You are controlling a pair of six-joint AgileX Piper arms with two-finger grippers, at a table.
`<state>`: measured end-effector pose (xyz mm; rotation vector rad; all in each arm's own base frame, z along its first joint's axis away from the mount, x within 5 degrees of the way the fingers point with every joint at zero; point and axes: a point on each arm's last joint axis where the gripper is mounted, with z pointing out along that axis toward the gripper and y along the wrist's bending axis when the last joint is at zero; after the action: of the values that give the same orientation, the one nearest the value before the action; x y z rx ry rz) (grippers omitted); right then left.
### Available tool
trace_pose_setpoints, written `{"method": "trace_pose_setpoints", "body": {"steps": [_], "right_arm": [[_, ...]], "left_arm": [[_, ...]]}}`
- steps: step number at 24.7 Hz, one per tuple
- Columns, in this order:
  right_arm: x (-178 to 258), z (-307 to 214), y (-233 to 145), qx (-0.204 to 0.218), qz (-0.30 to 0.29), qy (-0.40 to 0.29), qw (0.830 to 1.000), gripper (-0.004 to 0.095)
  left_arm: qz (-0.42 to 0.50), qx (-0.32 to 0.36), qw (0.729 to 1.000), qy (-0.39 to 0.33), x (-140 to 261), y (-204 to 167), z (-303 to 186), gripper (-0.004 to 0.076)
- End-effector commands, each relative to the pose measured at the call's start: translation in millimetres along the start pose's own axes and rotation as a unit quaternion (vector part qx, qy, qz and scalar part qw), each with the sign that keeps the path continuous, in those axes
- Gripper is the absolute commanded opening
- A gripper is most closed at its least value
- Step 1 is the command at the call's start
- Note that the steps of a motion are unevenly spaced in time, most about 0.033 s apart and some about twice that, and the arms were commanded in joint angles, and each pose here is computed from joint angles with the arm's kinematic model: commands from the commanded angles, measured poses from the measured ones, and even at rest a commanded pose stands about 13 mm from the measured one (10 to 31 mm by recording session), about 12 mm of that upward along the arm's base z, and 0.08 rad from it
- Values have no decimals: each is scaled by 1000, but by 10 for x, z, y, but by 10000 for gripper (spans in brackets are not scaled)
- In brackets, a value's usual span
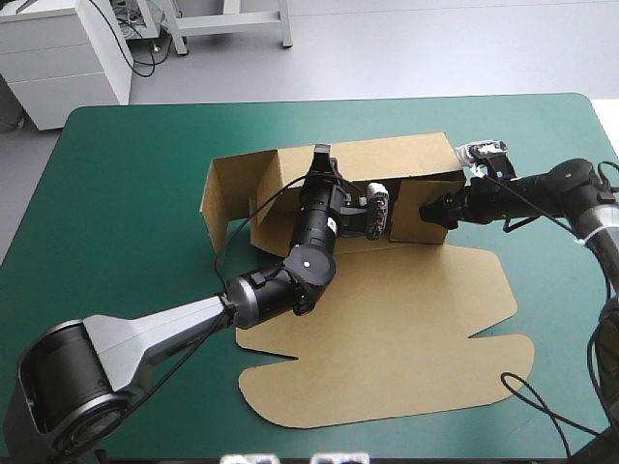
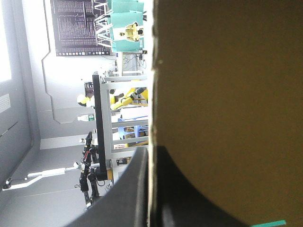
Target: Fold the box
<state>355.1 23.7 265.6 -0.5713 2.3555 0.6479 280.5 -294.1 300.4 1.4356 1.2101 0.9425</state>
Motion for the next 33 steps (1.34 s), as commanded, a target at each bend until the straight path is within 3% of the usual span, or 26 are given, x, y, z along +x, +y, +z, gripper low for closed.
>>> {"method": "trace_pose_setpoints", "body": {"steps": [1,17,19,21,22,23,24,31,33], "right_arm": [[-178,-216,140,58,-19,-85,994,740],[-370,-157,257,120,-18,-163,979,734],[-370,-157,256,120,-19,-163,979,652],[-365,-153,265,115,-19,-160,980,426],[-356,-148,274,110,-23,-155,982,174],[-352,-145,281,106,-23,-152,982,43],[-347,-142,289,101,-22,-149,983,-7],[-341,-138,301,95,-22,-146,984,-14],[-336,-134,310,89,-23,-143,985,-14]], "left_arm": [[1,-64,998,-4,36,345,-122,-7],[2,-61,998,-9,25,341,-121,-7],[2,-60,998,-14,18,337,-121,-7],[2,-59,998,-15,15,336,-121,-7],[2,-59,998,-15,15,336,-121,-7],[3,-60,998,-15,15,338,-121,-7],[3,-60,998,-15,14,339,-122,-7],[22,-78,997,-20,3,369,-126,-3],[22,-77,997,-22,-1,367,-126,51]]}}
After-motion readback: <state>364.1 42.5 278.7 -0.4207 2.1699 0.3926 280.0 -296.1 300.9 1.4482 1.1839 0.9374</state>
